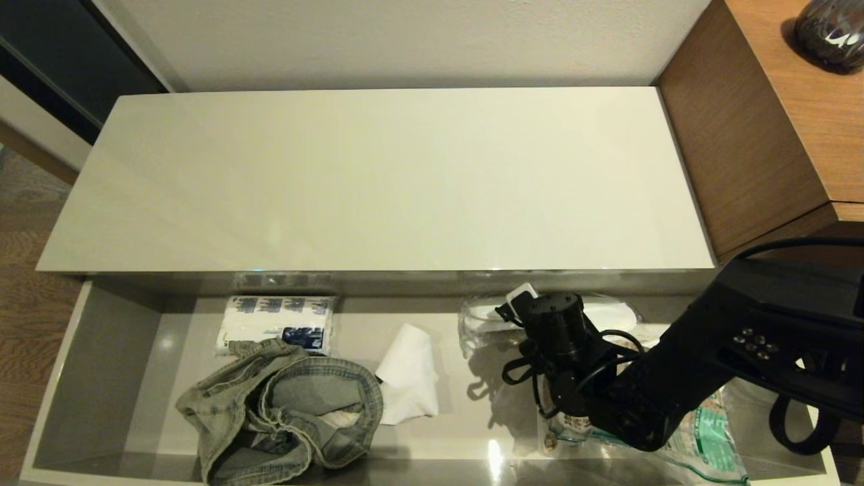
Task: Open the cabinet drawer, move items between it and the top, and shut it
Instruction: Take out the disposable slippers from the drawer
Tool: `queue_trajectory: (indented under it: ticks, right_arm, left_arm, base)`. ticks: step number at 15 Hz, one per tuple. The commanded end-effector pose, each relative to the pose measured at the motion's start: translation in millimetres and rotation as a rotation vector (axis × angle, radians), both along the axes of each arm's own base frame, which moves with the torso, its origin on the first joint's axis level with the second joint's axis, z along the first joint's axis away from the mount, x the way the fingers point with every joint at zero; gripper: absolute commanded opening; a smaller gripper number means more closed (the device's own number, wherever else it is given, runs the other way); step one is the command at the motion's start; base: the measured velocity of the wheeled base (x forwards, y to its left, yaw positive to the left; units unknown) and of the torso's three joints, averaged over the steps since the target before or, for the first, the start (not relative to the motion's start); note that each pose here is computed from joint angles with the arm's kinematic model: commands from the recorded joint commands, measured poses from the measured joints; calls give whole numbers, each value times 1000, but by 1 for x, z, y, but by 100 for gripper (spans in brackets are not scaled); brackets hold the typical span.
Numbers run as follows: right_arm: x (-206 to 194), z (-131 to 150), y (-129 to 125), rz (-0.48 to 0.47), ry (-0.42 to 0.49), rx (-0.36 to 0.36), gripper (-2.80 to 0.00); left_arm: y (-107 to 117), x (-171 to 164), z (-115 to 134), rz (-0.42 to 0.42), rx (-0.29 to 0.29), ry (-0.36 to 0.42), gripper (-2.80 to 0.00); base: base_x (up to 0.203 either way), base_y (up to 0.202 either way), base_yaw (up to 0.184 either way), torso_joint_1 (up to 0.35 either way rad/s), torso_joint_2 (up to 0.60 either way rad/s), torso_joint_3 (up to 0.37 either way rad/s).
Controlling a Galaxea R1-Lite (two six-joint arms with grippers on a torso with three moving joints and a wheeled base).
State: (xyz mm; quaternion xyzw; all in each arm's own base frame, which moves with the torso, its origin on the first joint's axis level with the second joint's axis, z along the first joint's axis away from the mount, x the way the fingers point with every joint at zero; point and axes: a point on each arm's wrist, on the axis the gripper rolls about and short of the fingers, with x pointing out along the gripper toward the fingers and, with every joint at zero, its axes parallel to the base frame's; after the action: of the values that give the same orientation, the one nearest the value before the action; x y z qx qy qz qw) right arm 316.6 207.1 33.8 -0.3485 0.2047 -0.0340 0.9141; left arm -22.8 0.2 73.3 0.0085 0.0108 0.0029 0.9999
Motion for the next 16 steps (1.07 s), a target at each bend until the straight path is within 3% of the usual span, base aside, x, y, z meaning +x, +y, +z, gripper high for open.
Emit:
queue_trajectory:
  ticks: [1,7,16]
  right_arm:
    - [0,2,0,-1,-7,1,-280]
    - [-3,5,-1,1,-11,5,-280]
    - [-54,51,-8,75,-56,44,-280]
  left_arm:
    - [0,0,0,0,0,2,-280]
    - [0,0,0,0,0,2,-280]
    - [0,0,0,0,0,2,-280]
  base:
    - [0,0,0,0,0,0]
    - [0,0,0,0,0,0]
    - [0,0,0,0,0,0]
